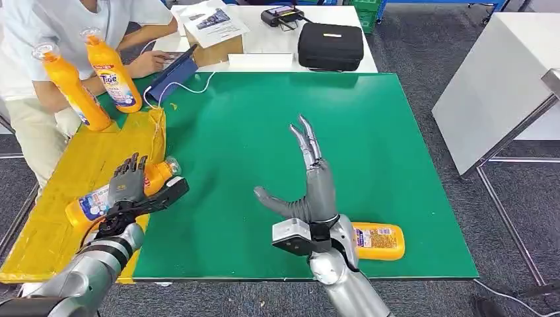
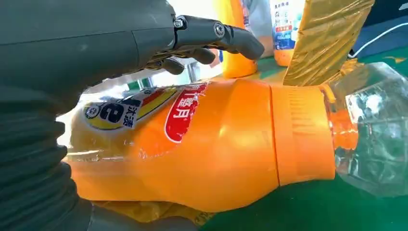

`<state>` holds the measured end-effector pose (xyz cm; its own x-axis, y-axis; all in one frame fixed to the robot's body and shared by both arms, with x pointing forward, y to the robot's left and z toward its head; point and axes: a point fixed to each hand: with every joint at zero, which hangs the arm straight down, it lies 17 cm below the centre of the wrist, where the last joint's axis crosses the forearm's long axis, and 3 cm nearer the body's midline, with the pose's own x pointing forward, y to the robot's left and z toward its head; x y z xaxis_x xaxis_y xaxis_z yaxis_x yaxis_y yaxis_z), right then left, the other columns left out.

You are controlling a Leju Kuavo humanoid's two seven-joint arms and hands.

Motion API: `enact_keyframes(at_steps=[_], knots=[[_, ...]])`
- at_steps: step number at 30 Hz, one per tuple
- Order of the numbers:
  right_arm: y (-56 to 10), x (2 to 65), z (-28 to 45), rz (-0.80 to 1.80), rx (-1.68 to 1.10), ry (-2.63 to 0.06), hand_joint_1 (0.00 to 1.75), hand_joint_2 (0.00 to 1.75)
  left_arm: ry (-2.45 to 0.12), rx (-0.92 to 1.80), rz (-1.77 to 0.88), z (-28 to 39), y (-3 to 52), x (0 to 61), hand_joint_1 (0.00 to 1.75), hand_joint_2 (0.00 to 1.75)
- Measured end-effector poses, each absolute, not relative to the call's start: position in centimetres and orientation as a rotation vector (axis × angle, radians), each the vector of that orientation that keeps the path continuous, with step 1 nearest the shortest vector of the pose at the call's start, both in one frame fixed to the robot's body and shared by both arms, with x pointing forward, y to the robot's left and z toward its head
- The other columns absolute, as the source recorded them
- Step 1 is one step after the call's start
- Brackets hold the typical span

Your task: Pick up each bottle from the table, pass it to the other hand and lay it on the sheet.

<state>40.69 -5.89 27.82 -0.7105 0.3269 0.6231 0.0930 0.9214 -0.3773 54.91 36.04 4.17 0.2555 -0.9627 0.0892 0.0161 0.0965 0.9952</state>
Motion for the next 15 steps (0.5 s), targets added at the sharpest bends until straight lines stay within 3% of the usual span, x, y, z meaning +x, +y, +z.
enact_keyframes(at_steps=[4,9,15], knots=[[-5.9,40.8,27.6,0.434,-0.310,-2.336,0.00,1.75,-1.155,1.072,-0.922,3.6,34.2,55.1,0.00,1.75],[-5.8,41.0,26.3,0.519,-0.340,-2.309,0.00,1.75,-1.543,0.749,-0.687,5.9,28.9,54.5,0.00,1.75],[-5.0,40.7,19.0,0.885,-0.445,-2.120,0.00,1.75,-1.864,0.654,-0.269,12.4,28.2,49.6,0.00,1.75]])
